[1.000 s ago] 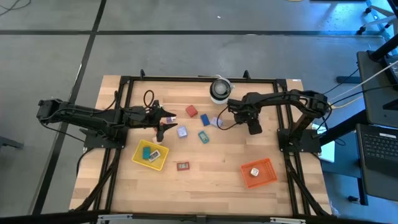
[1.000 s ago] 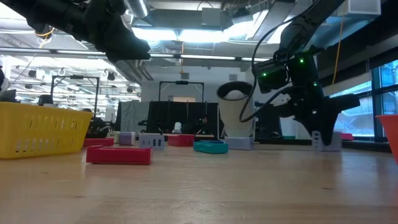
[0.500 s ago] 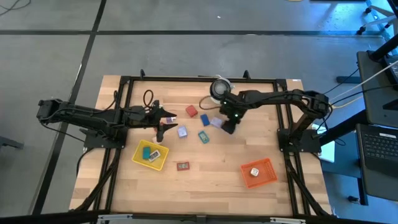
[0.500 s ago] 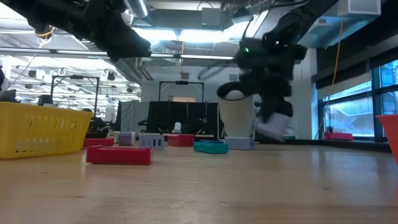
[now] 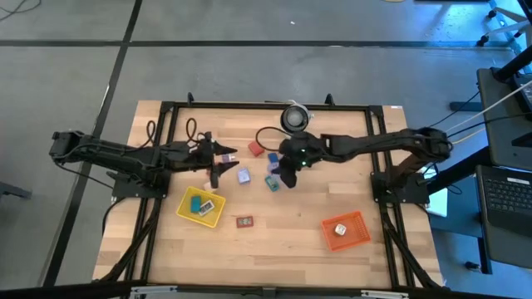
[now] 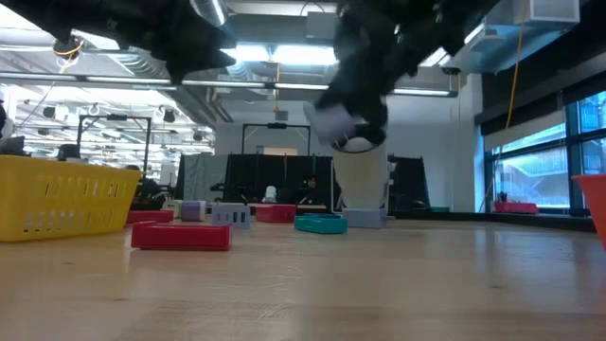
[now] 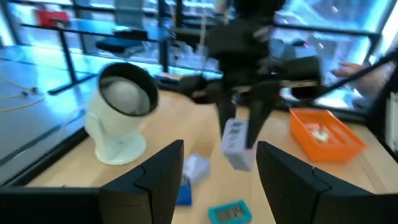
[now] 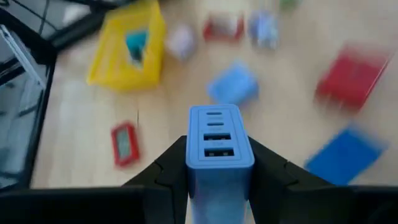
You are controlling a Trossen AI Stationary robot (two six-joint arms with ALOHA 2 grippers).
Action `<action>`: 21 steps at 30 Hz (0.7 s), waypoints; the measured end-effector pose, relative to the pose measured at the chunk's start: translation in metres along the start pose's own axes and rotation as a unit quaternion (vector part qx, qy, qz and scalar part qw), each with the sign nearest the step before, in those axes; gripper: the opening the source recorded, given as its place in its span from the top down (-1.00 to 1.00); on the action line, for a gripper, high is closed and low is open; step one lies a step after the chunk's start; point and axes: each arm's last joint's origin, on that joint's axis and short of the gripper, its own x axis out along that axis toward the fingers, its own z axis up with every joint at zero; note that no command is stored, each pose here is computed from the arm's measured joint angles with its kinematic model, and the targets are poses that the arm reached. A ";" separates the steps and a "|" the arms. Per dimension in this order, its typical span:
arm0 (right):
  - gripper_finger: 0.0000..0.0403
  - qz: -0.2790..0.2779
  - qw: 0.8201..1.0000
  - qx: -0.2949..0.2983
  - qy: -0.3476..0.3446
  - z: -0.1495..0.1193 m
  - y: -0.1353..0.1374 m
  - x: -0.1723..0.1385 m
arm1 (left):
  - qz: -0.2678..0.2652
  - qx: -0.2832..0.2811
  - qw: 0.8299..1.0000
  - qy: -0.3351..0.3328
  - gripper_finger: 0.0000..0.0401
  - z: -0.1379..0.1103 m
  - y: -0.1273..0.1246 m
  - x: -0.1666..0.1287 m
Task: Pick & Place Office items
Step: Put the right violet charger adapter into the orange bin
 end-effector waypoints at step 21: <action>0.41 -0.022 0.966 -0.002 -0.256 -0.059 0.029 -0.155 | -0.055 -0.031 0.994 -0.094 0.01 0.032 -0.015 -0.006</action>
